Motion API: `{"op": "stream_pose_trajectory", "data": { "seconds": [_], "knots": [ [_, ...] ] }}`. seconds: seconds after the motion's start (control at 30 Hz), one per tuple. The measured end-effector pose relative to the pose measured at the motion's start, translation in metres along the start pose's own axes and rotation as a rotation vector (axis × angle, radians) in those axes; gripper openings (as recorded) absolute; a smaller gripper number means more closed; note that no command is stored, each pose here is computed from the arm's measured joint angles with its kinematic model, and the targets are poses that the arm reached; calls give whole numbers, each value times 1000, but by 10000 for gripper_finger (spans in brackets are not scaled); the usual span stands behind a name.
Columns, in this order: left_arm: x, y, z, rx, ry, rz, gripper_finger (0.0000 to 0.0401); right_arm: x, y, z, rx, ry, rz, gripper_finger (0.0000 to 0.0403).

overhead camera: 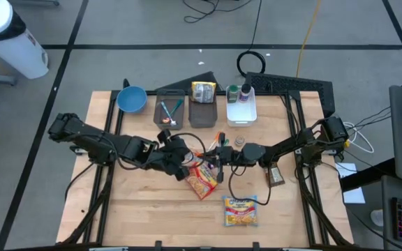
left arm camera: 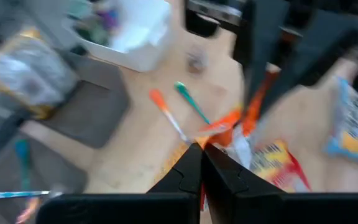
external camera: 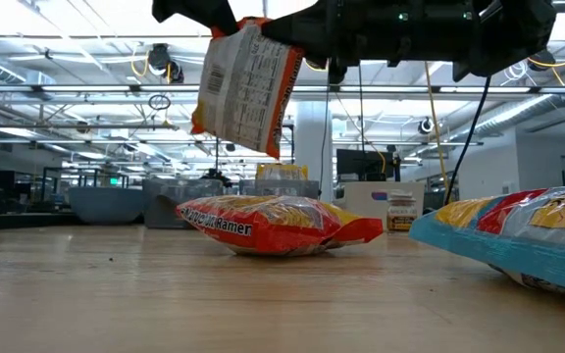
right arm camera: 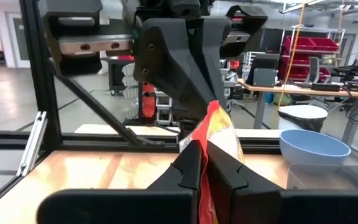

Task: Pick & Place Food Item
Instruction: Put the orange noodle pack into the right black bin

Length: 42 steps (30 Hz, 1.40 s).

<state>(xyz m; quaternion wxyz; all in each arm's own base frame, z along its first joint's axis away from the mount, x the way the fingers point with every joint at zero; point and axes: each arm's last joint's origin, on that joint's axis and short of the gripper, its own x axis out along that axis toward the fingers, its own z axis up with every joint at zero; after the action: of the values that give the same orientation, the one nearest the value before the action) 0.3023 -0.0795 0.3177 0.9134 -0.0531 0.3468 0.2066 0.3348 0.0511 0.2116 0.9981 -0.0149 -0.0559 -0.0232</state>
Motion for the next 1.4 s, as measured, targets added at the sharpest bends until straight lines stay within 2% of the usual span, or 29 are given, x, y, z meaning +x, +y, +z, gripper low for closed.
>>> {"op": "stream_pose_trajectory", "data": {
  "seconds": [0.13, 0.23, 0.4, 0.6, 0.73, 0.83, 0.97, 1.13, 1.23, 1.4],
  "knots": [
    [7, 8, 4, 9, 94, -144, 33, 0, 0, -2, -17, 23, 5, 0],
    [13, 16, 7, 14, 137, -213, 55, 0, 0, -4, -23, 45, 7, 0],
    [16, 28, 13, 55, 162, -310, 110, -1, 0, -9, -34, 99, 7, 0],
    [16, 40, 20, 44, 154, -376, 184, -1, 0, -14, -29, 149, 8, 0],
    [17, 46, 20, 29, 203, -464, 224, -2, 0, -13, -33, 162, 13, 0],
    [15, 50, 22, 0, 242, -534, 244, -4, -1, -9, -32, 185, 60, 0],
    [8, 55, 30, 53, 245, -560, 254, -10, -1, 1, -23, 221, 116, 0],
    [-13, 61, 49, 192, 164, -484, 246, -16, -6, 22, -27, 225, 116, 0],
    [-21, 64, 60, 248, 92, -441, 239, -12, -12, 34, -18, 243, 161, 0],
    [-16, 72, 68, 236, 92, -456, 232, -2, -16, 49, -62, 255, 175, 0]
  ]
}}
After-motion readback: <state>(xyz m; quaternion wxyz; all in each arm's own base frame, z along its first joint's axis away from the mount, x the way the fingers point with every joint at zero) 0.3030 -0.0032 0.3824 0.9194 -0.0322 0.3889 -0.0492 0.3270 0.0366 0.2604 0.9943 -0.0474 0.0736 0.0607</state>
